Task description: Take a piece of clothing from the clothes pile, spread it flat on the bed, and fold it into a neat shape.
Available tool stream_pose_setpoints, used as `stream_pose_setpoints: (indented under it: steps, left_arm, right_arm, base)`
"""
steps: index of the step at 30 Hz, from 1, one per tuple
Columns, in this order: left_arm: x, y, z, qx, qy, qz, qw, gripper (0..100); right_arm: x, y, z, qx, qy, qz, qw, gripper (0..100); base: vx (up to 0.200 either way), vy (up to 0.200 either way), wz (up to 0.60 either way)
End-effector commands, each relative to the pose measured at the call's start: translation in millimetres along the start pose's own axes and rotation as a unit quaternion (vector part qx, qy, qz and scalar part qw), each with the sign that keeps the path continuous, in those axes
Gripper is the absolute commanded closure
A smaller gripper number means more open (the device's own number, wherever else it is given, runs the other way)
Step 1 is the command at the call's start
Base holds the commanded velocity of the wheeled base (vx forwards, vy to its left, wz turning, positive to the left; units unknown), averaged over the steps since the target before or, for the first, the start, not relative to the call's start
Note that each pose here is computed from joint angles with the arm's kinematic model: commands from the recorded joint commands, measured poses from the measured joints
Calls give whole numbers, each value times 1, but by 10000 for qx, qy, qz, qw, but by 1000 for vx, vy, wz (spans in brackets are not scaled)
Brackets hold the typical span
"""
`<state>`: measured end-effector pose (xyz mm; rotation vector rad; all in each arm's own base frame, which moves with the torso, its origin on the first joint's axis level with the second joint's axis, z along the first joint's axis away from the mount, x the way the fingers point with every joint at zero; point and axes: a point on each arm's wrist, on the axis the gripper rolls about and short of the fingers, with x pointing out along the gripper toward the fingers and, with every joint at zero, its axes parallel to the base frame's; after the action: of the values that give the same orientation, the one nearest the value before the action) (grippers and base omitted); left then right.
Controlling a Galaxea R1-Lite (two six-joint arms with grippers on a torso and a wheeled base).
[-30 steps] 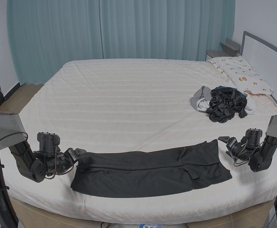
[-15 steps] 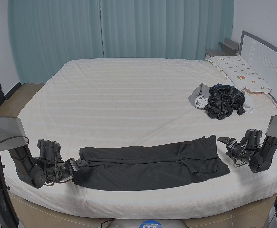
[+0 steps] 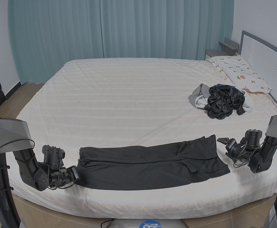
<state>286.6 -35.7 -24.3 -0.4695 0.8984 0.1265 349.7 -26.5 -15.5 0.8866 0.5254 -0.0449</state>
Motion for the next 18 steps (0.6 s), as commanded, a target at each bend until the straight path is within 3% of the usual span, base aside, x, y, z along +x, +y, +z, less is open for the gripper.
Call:
stream_pose_setpoints:
  steps: [1, 4, 11, 12, 18]
  left_arm:
    - [1, 2, -2, 51, 42, 187, 9998, 100]
    - [0, 2, 0, 55, -67, 408, 9991, 100]
    - [-1, 0, 1, 56, -87, 380, 9992, 100]
    - [-2, 0, 1, 56, -93, 376, 9992, 0]
    - [-15, -5, 12, -30, -360, 178, 9992, 0]
  right_arm:
    - [-7, 6, 1, -25, -29, 36, 10000, 0]
    - [-19, 18, 1, -92, -46, 121, 9999, 0]
    - [-32, 43, -1, -311, -22, 396, 9987, 0]
    - [-32, 47, -2, -329, 17, 416, 9986, 0]
    - [-39, 66, -15, -342, 518, 291, 9976, 0]
  base:
    - [0, 0, 0]
    - [0, 0, 0]
    - [0, 0, 0]
    - [0, 0, 0]
    - [0, 0, 0]
